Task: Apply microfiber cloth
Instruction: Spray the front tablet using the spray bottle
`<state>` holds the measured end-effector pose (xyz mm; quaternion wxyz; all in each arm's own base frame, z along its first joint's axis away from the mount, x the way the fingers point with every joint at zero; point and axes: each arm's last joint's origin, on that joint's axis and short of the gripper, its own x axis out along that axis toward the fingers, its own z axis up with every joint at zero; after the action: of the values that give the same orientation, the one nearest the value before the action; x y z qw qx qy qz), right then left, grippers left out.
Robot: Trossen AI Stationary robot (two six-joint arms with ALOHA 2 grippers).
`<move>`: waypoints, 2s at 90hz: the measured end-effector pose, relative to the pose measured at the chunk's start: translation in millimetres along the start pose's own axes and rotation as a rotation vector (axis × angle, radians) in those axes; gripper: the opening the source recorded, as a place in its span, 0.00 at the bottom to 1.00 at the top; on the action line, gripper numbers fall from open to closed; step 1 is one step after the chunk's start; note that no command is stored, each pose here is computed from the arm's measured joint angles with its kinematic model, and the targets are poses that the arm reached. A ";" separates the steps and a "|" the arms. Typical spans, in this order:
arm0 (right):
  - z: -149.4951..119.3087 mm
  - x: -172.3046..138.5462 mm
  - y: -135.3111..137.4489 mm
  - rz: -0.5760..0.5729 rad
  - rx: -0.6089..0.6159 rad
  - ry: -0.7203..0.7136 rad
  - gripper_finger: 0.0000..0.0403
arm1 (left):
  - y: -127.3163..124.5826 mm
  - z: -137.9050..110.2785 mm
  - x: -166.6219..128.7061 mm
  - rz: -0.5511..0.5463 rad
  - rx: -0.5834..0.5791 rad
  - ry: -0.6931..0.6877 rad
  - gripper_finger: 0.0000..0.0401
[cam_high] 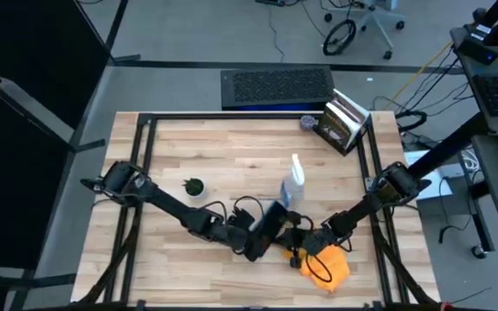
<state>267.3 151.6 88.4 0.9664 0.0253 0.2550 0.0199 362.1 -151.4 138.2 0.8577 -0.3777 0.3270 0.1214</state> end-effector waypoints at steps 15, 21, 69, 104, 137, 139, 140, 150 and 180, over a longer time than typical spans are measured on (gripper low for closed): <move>10.7 -15.8 5.1 0.028 0.101 0.030 0.09 | -10.8 -11.6 -12.9 -0.030 0.072 0.031 0.02; 12.5 -26.5 7.8 0.028 0.150 0.078 0.16 | -16.5 -16.8 -23.5 -0.037 0.128 0.036 0.02; 73.0 -70.5 28.6 0.071 0.183 -0.387 0.49 | -65.0 3.2 -90.6 -0.179 0.605 -0.319 0.02; 104.9 -84.0 21.9 0.019 0.015 -0.698 0.18 | -87.6 35.5 -102.2 -0.165 0.805 -0.447 0.02; 106.5 -93.3 7.9 -0.040 -0.013 -0.520 0.02 | -68.4 51.6 -116.6 -0.099 0.737 -0.283 0.28; 107.4 -95.4 5.7 -0.044 -0.009 -0.508 0.02 | -67.9 53.7 -121.0 -0.106 0.729 -0.275 0.30; 107.9 -96.4 4.7 -0.046 -0.006 -0.503 0.02 | -67.6 54.9 -123.1 -0.109 0.725 -0.274 0.31; 115.8 -106.9 -4.0 -0.057 -0.001 -0.482 0.02 | -66.8 66.7 -136.0 -0.122 0.721 -0.303 0.42; 154.0 -96.6 -8.0 -0.056 -0.078 -0.303 0.02 | -58.1 94.5 -117.0 -0.152 0.765 -0.354 0.52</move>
<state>259.6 132.7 269.2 0.9942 -0.0166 0.1059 -0.0012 344.3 -117.9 294.9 0.9855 -0.0289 0.1672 -0.0093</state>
